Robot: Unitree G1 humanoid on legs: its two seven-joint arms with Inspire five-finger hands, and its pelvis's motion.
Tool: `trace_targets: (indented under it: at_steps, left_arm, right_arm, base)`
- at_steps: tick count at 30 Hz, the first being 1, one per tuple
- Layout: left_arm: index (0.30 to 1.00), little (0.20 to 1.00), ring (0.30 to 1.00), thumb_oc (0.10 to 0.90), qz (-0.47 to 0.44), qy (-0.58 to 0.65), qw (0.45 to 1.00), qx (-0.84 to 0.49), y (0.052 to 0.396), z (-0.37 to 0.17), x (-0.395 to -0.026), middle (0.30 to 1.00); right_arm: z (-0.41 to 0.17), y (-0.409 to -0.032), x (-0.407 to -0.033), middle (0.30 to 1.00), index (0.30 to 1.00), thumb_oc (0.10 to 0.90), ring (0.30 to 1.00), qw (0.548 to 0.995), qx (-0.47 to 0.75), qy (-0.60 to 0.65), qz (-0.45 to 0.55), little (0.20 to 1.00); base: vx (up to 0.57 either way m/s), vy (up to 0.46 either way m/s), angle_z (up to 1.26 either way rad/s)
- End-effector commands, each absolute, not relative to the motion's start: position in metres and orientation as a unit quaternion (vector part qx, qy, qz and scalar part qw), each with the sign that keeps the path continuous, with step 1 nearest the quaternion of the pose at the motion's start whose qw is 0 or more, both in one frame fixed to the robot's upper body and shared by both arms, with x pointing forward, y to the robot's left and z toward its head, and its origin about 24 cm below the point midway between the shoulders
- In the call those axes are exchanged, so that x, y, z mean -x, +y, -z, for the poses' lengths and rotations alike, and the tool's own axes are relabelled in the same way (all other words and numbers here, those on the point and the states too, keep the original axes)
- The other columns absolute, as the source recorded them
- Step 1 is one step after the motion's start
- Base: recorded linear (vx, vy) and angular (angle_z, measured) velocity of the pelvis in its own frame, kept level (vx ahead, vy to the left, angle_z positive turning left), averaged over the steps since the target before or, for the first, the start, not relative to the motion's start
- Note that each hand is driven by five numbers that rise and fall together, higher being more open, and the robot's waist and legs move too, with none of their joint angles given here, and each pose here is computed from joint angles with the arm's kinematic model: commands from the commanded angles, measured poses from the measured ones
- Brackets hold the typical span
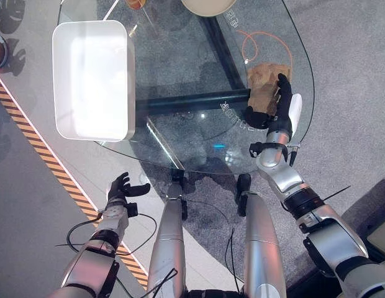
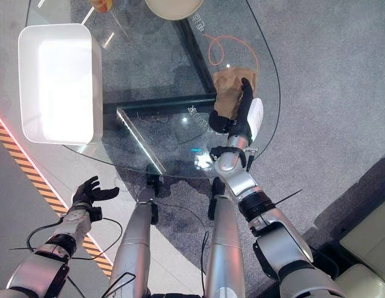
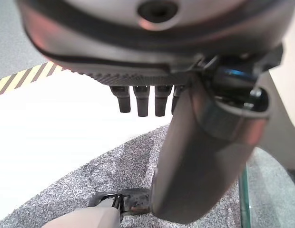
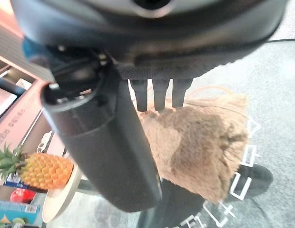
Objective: Wipe the table with a cloth and put it in the basket.
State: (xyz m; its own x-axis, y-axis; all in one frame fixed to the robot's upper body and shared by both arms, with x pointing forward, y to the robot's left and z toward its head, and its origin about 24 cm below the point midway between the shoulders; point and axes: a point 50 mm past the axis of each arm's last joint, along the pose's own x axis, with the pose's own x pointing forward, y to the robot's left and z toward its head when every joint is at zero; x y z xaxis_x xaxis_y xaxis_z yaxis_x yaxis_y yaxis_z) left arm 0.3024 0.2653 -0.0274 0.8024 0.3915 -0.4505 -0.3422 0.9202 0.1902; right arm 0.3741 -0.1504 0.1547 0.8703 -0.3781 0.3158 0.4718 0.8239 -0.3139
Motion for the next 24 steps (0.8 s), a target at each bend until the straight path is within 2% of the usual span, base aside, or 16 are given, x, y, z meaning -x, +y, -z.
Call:
trace_targets:
  at_steps: [1,24]
  left_arm:
    - [0.9,0.9,0.9,0.8,-0.235,0.263,0.934,-0.051,0.274,0.041,-0.286,0.9]
    - [0.9,0.9,0.9,0.8,-0.22,0.27,0.936,-0.054,0.264,0.043,-0.289,0.9]
  right_arm:
    - [-0.185,-0.142,-0.369,0.9,0.9,0.8,0.9,0.93,0.199,-0.2,0.234,0.9]
    - [-0.177,-0.157,-0.383,0.9,0.9,0.8,0.9,0.903,0.286,-0.147,0.285,0.9]
  base:
    - [0.0,0.0,0.0]
    - [0.0,0.0,0.0]
